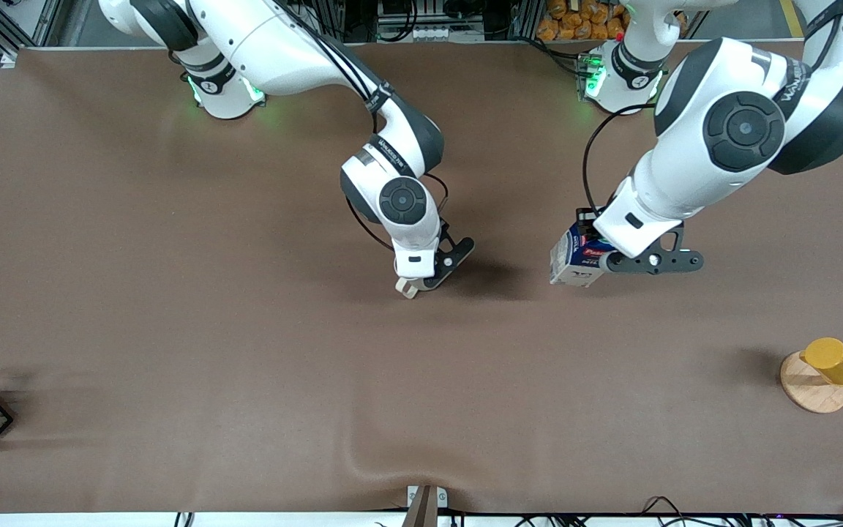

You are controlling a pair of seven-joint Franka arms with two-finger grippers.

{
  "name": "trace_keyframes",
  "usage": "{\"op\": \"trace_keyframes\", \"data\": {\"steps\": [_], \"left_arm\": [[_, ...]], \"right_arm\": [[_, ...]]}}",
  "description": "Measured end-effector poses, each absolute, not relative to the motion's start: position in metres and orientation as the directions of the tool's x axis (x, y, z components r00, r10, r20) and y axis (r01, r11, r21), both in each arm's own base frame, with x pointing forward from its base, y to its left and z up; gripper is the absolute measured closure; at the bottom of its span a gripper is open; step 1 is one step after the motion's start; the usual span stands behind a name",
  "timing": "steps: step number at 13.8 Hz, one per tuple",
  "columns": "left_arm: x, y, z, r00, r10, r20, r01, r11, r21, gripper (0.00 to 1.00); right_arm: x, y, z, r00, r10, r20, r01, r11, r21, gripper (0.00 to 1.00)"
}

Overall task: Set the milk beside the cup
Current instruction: 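Carry the mug and the carton toward the table middle with both grippers, then lower the mug onto the table and open the right gripper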

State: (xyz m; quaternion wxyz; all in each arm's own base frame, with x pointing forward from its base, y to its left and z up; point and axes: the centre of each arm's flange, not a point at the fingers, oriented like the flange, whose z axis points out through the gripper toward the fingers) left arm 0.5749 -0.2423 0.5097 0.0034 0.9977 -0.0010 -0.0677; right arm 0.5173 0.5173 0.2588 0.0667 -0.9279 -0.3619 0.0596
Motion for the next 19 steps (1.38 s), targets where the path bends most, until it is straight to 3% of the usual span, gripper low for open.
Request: {"op": "trace_keyframes", "data": {"steps": [4,5,10,14,19], "left_arm": [[0.573,-0.246,0.51,0.991,-0.004,-0.136,-0.003,-1.0,0.008,0.58],[0.572,-0.248,0.51,0.991,-0.006,-0.137,-0.005,-1.0,0.011,0.58],[0.569,-0.253,0.509,0.989,-0.012,-0.146,-0.01,-1.0,0.011,0.58],[0.563,-0.259,0.505,0.985,-0.011,-0.174,-0.012,-1.0,-0.002,0.58],[0.539,-0.311,0.491,0.979,0.037,-0.201,0.031,-0.999,-0.033,0.58]], "right_arm": [[0.506,0.525,0.257,0.755,0.649,-0.091,0.638,-0.76,-0.127,0.95],[0.503,0.527,0.257,0.763,0.64,-0.095,0.629,-0.768,-0.121,0.91],[0.502,0.531,0.266,0.815,0.573,-0.091,0.564,-0.819,-0.108,0.38],[0.518,0.516,0.332,0.841,0.539,-0.056,0.532,-0.84,-0.104,0.0],[0.57,0.419,0.43,0.907,0.418,-0.05,0.412,-0.906,-0.098,0.0]]}}
